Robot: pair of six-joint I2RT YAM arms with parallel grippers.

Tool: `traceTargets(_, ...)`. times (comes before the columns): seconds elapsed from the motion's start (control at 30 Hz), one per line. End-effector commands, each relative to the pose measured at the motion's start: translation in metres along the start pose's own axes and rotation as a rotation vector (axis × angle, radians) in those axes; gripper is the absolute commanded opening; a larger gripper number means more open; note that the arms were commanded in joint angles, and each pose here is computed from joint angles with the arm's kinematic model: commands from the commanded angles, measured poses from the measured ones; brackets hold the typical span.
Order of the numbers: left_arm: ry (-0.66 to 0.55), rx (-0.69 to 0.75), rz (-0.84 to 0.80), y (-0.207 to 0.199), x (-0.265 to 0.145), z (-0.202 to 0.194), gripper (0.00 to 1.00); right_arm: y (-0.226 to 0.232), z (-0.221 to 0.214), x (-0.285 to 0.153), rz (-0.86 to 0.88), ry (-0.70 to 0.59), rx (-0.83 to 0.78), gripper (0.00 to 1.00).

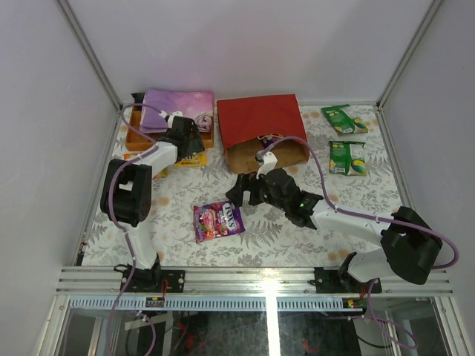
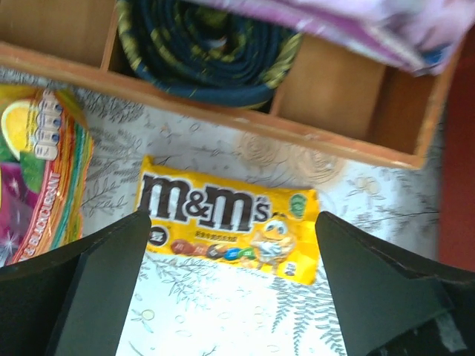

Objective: Take the snacks out of the paper bag
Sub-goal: Adjust the snack at the center of the board.

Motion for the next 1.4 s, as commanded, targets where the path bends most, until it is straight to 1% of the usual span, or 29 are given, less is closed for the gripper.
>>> traceTargets(0.0,-0.008,0.1,0.091,0.012,0.001,0.002,0.99,0.004,0.023,0.002,0.013,-0.054,0.01,0.99)
traceTargets(0.2,0.003,0.179,0.109,0.016,0.002,0.001,1.0,0.005,0.022,0.003,0.016,-0.046,0.015,0.99)
traceTargets(0.3,0.029,0.202,0.09,0.014,0.006,-0.004,1.0,0.004,0.022,0.003,0.014,-0.043,0.014,0.99)
traceTargets(0.53,0.097,0.241,0.016,0.004,0.012,-0.015,1.0,0.003,0.02,0.003,0.009,-0.037,0.014,0.99)
traceTargets(0.8,0.152,0.259,0.007,0.004,0.02,-0.024,1.0,0.002,0.02,0.002,0.007,-0.033,0.011,1.0)
traceTargets(1.1,0.178,0.282,0.047,0.01,0.025,-0.029,1.0,0.003,0.021,0.003,0.011,-0.027,0.01,1.0)
traceTargets(1.37,0.177,0.357,0.127,0.025,0.025,-0.028,1.0,0.005,0.026,0.005,0.011,-0.005,-0.013,1.0)
Point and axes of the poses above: each gripper's point midway between its finger pads, its own x axis out along the fingers, its own y axis along the line the jaws close on, z = x × y, the point moved 5 cm from there along -x, back along the fingers, and after that the axes turned 14 degrees about -x, right-handed, at the moved point
